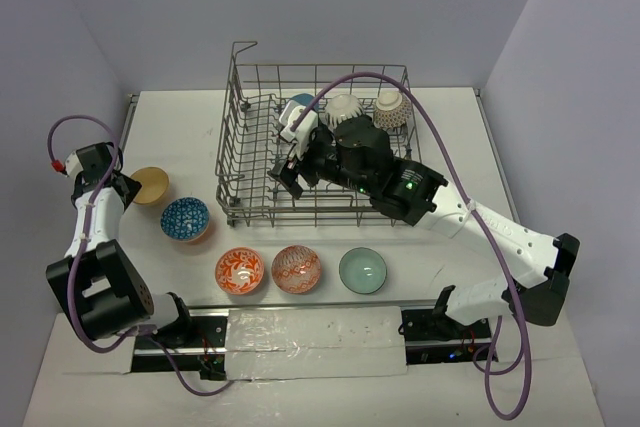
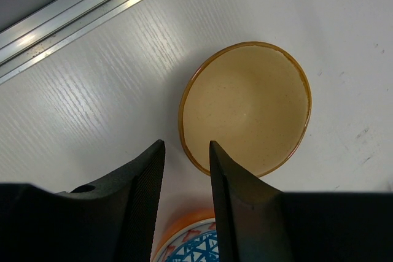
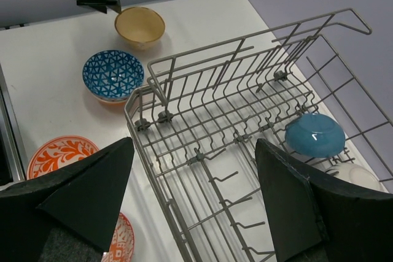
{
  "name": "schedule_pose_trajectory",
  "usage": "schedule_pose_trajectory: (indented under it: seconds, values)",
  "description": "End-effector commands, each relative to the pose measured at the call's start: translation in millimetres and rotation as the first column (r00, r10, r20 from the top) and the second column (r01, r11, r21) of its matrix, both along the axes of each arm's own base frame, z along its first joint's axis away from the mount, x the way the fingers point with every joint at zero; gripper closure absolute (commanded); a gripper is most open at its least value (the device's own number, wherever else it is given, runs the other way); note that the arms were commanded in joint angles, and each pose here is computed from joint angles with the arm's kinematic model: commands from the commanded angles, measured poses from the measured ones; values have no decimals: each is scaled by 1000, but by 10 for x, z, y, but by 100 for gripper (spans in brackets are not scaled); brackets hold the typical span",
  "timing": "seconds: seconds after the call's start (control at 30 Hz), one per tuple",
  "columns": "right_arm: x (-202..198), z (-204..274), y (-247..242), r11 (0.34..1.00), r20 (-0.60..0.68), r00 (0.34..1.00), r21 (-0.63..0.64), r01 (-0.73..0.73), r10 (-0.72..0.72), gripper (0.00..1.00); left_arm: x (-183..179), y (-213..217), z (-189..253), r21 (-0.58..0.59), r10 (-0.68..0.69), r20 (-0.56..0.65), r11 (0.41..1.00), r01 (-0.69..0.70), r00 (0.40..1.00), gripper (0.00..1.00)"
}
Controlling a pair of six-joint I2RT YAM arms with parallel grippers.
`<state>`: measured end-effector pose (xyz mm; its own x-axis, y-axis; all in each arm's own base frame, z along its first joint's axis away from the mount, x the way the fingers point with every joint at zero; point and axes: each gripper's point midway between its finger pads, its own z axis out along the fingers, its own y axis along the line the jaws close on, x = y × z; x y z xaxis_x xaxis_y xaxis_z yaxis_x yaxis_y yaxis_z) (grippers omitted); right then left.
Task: Load the bowls into the dish rack
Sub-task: Pick up the bowl from the corner of the board.
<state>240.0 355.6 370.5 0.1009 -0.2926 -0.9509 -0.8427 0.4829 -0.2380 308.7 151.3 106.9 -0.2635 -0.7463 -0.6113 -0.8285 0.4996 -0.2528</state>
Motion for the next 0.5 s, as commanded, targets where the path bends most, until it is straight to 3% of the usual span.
schedule_pose_trajectory:
  seconds: [0.0,0.47]
  values:
    - [32,90,-4,1000,16,1000,25,10,-10,13,106,40,114,15,-19,40,1000,18,999,59]
    - [31,44,7,1000,15,1000,8,2,-2,13,110,50,14,8,-12,10,1000,12,1000,58]
